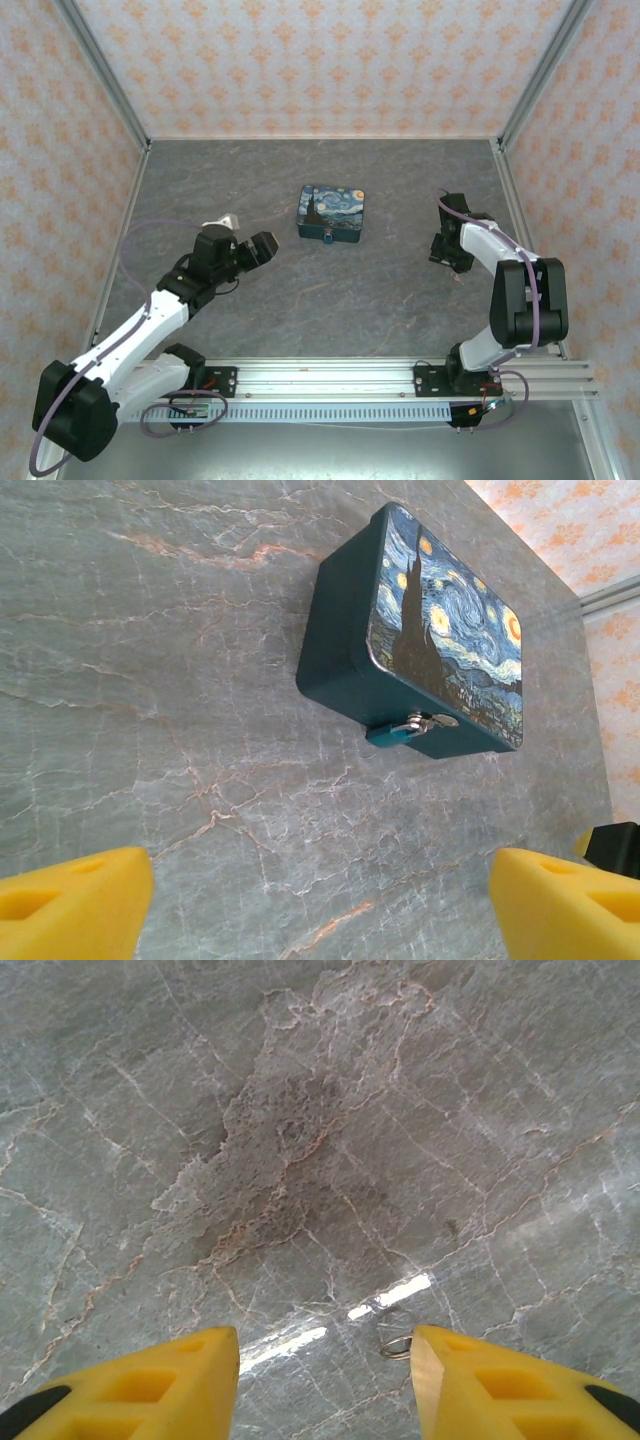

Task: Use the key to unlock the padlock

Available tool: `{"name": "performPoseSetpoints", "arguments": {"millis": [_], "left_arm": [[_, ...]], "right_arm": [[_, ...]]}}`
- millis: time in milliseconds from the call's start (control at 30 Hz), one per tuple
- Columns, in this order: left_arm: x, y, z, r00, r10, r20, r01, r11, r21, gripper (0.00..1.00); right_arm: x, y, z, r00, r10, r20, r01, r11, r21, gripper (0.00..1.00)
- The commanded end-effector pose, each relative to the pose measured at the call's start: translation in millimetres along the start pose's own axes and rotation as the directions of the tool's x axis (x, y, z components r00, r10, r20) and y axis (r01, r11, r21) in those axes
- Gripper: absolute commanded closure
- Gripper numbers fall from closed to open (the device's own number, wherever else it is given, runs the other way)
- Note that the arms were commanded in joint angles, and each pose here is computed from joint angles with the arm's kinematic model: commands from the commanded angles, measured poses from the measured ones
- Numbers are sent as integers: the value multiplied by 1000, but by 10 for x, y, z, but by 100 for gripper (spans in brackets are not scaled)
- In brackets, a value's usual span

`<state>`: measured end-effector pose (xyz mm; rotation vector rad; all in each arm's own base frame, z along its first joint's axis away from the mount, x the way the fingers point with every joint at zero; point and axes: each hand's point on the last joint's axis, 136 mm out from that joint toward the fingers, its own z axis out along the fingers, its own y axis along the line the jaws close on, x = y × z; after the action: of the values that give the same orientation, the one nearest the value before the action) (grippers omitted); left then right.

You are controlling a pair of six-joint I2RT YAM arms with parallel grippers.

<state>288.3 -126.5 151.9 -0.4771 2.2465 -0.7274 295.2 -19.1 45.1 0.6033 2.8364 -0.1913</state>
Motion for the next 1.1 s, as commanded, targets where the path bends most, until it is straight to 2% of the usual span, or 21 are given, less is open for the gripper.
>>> {"name": "performPoseSetpoints", "arguments": {"millis": [0, 200, 367, 733, 1067], "left_arm": [[18, 111, -75, 1000, -19, 17, 19, 999, -42, 12], [91, 233, -166, 998, -48, 28, 49, 997, -61, 12], [88, 323, -244, 994, -74, 80, 79, 995, -58, 12], [-26, 206, -224, 999, 14, 51, -9, 995, -95, 12], [-105, 117, -194, 997, 56, 46, -52, 994, -94, 11]], "right_arm": [[4, -111, 13, 1000, -18, 1, 18, 998, 55, 51], [-42, -46, 44, 1000, -27, -5, 28, 999, 37, 50], [-42, -70, 18, 1000, -22, -10, 23, 998, 50, 50], [240, -163, 61, 997, 2, -72, 2, 998, 62, 49], [276, -266, 101, 996, 21, -91, -9, 991, 130, 59]]}}
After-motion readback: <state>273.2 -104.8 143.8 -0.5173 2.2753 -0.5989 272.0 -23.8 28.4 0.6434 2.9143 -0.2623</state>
